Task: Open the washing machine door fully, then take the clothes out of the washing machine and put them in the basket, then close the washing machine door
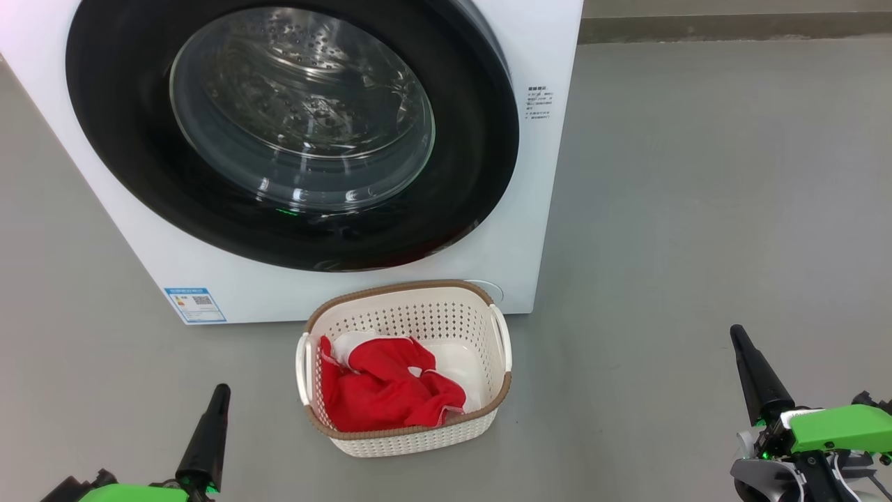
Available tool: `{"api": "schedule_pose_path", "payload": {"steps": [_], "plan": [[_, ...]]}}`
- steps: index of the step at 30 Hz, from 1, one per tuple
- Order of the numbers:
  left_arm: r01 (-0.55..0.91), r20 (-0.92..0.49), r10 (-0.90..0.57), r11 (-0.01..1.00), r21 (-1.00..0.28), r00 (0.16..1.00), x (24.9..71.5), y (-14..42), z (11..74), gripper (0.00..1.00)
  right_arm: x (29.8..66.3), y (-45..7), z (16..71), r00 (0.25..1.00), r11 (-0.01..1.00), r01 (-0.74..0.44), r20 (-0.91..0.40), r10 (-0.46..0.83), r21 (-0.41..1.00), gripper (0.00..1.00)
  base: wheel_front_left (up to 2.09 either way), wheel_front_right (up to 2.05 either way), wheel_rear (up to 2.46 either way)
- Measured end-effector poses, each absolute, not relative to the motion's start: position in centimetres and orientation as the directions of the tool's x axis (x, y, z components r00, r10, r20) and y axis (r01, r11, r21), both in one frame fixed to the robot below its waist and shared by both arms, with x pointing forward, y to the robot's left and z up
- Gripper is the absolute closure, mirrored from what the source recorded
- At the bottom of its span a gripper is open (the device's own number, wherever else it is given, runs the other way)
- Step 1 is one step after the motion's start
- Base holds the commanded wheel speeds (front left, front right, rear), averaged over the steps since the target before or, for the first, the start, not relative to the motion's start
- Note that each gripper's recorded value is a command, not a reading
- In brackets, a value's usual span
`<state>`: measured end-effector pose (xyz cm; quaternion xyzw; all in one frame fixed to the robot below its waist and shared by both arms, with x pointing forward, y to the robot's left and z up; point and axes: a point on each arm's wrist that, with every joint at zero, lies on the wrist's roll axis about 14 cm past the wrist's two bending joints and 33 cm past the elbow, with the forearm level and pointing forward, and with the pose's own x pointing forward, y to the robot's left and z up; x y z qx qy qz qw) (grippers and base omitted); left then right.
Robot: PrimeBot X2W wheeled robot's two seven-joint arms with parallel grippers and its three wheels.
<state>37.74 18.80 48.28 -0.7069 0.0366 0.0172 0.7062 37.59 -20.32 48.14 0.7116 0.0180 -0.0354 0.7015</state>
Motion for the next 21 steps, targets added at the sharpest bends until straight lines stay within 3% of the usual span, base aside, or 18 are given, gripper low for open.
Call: {"api": "schedule_pose_path", "payload": {"steps": [21], "plan": [[-0.076,-0.076,-0.027,0.0,-0.997,0.997,37.74,18.8,48.29,1.0,37.59,-20.32,48.14,0.997,-0.015,0.075,-0.076,-0.024,0.997,1.0,0.0,0.0,0.0]]}}
